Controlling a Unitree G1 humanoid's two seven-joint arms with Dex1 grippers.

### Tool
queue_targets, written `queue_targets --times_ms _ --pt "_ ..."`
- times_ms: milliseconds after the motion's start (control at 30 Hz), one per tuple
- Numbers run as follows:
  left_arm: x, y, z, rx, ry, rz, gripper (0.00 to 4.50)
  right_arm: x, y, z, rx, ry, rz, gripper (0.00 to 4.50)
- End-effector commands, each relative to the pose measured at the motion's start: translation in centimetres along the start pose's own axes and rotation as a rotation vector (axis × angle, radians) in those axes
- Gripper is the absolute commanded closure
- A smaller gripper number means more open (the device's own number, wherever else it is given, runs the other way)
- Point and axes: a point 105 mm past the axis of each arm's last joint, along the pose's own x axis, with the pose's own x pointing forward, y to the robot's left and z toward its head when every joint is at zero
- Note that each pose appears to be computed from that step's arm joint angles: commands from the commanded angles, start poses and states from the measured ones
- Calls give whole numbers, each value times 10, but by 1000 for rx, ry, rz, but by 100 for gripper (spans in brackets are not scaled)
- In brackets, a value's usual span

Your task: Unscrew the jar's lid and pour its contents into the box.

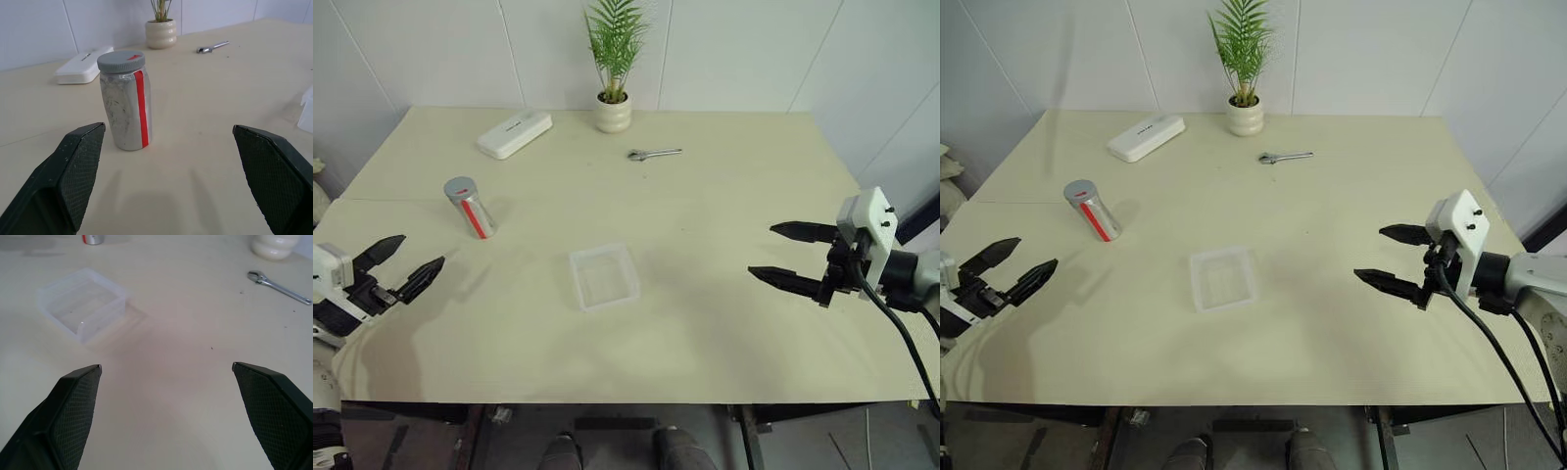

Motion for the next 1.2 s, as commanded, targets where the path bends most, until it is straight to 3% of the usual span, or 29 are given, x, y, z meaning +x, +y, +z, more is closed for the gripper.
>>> queue_targets --times_ms 33,367,567,900,1200 --pt "4 3 12 38 -38 8 5 -9 -3 15 -41 -40 -33 0" --pt "13 5 10 45 -66 119 5 -1 -3 21 -67 -60 -33 0" --pt "24 5 6 44 -57 279 5 14 10 31 -65 -88 59 0" --pt "68 -29 -5 0 -78 431 5 33 11 41 -90 -159 135 0" --pt "80 -12 -3 -49 -119 683 5 45 10 42 -109 -186 162 0"
